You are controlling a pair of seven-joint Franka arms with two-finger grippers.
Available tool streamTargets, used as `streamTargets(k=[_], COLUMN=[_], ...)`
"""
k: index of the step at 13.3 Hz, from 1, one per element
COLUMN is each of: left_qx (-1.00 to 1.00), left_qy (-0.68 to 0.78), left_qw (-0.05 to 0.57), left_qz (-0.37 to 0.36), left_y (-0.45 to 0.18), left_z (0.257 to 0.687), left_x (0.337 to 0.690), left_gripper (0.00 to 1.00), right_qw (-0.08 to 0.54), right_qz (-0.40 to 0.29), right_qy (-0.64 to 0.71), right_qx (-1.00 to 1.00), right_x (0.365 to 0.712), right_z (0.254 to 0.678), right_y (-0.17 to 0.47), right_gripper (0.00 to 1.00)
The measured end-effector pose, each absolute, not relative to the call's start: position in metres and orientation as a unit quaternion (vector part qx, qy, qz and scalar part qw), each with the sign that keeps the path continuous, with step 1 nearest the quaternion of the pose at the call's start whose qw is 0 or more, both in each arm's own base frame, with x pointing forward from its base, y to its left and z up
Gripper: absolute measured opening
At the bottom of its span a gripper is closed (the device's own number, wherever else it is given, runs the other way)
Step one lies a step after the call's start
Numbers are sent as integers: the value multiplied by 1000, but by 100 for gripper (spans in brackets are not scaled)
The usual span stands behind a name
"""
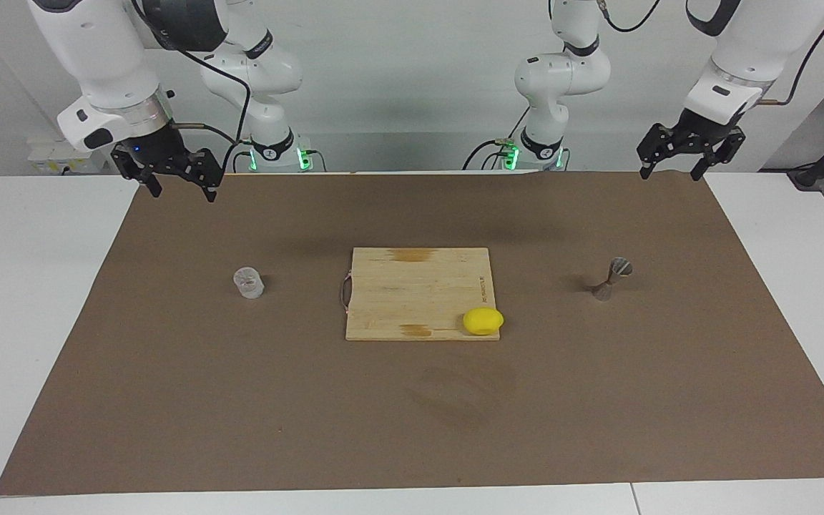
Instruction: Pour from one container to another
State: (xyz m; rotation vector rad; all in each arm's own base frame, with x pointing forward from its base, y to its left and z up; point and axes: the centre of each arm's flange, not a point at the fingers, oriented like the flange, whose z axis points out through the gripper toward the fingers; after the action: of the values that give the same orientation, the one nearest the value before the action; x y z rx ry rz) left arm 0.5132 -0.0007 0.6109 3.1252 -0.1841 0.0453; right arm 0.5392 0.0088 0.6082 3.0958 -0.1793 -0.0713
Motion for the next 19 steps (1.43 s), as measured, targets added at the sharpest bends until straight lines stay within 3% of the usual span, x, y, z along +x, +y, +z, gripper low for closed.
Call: streamTargets(k=[7, 19], left_qx=[997, 997], left_qy=[-54, -48], left_qw=[6, 4], left_qz=[46, 65], left_y=[4, 11], left_z=[556, 538], left_x=[559, 562], left_gripper=[100, 100], right_qw=[20, 20], right_qz=[-23, -23], right_qy=[-58, -58], right_qx=[998, 998], right_x=[539, 539], right_z=[608, 608], right_y=[9, 9], right_gripper=[100, 100])
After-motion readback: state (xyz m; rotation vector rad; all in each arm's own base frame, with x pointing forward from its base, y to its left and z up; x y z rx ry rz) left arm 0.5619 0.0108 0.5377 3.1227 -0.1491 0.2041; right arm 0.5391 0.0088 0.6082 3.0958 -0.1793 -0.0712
